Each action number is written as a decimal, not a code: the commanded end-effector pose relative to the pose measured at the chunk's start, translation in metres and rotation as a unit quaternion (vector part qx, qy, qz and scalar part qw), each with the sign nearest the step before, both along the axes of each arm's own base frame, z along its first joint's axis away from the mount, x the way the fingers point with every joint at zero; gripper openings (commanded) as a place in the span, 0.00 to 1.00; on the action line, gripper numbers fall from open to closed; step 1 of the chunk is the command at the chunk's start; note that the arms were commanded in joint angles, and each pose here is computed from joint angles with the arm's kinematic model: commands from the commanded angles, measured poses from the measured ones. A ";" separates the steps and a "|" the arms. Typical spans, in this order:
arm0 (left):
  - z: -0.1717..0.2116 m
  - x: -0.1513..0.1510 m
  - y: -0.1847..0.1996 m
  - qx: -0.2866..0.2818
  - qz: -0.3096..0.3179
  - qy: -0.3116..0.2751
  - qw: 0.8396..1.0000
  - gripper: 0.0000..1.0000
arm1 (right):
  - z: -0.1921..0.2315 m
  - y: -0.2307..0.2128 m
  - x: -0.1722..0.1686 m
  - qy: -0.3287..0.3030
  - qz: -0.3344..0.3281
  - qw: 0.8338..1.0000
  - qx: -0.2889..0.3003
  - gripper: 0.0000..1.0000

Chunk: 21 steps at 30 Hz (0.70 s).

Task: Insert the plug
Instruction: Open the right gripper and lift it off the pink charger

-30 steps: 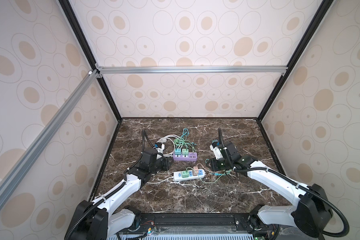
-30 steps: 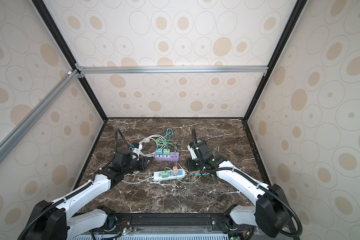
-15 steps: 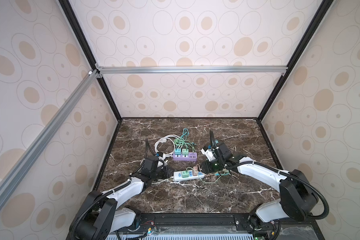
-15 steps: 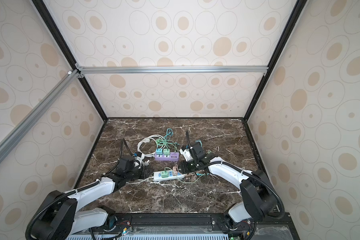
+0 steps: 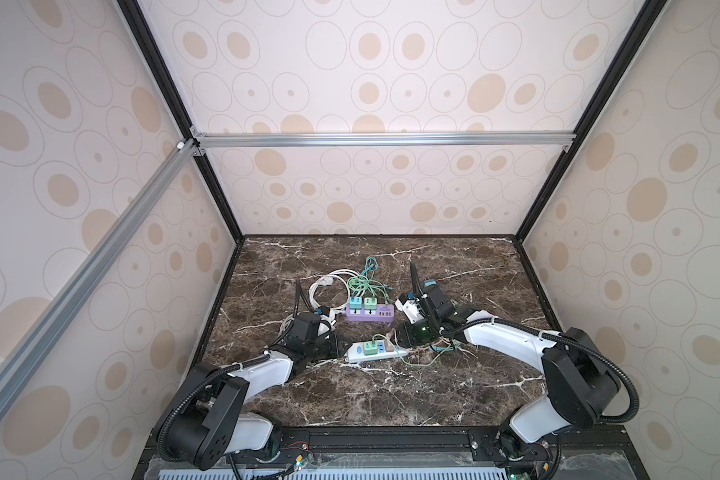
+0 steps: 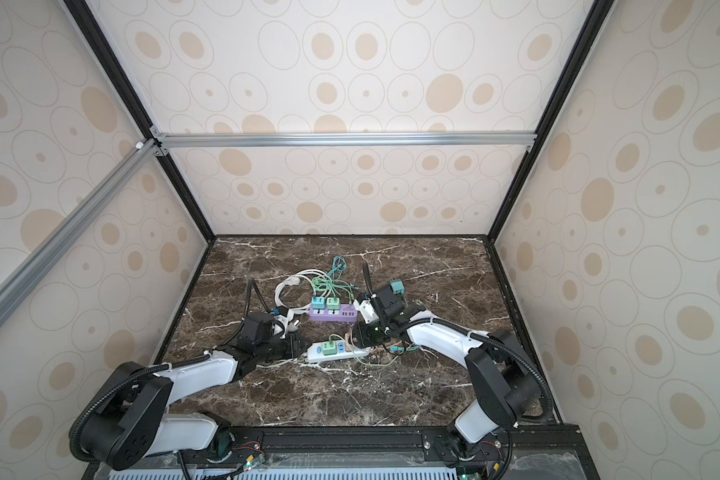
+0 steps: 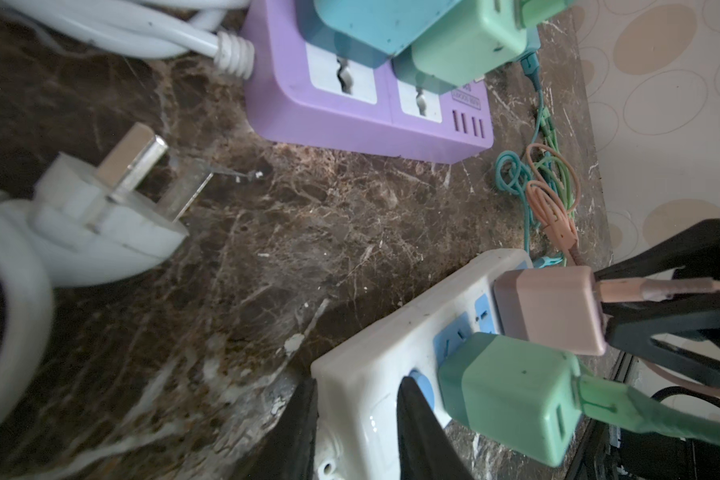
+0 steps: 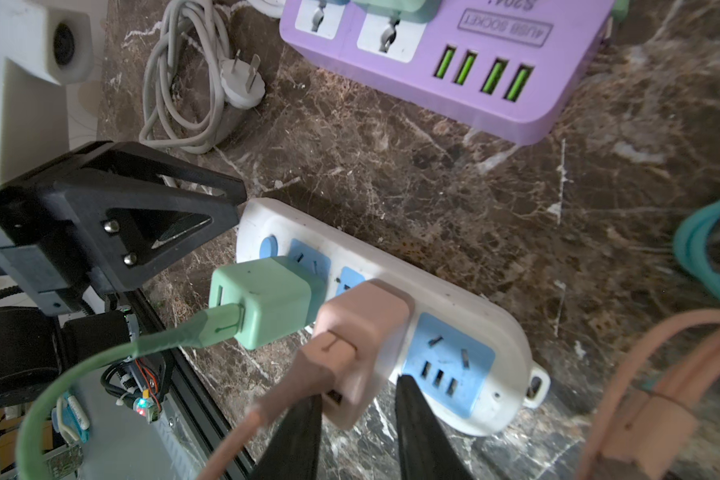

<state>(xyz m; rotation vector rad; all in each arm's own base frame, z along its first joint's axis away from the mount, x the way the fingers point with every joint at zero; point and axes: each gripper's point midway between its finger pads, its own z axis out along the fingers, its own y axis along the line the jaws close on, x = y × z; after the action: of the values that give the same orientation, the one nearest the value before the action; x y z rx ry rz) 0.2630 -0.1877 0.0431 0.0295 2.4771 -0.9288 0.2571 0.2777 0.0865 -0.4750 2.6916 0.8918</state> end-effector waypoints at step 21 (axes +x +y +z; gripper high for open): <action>0.012 0.011 0.004 0.012 0.019 -0.027 0.999 0.31 | -0.015 -0.003 -0.007 0.009 -0.013 0.997 -0.071 0.29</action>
<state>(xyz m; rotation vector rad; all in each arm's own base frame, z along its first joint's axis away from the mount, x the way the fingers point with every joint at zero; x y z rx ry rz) 0.2645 -0.1833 0.0404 0.0133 2.4750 -0.8939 0.2579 0.2903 0.0853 -0.4906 2.7037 0.8142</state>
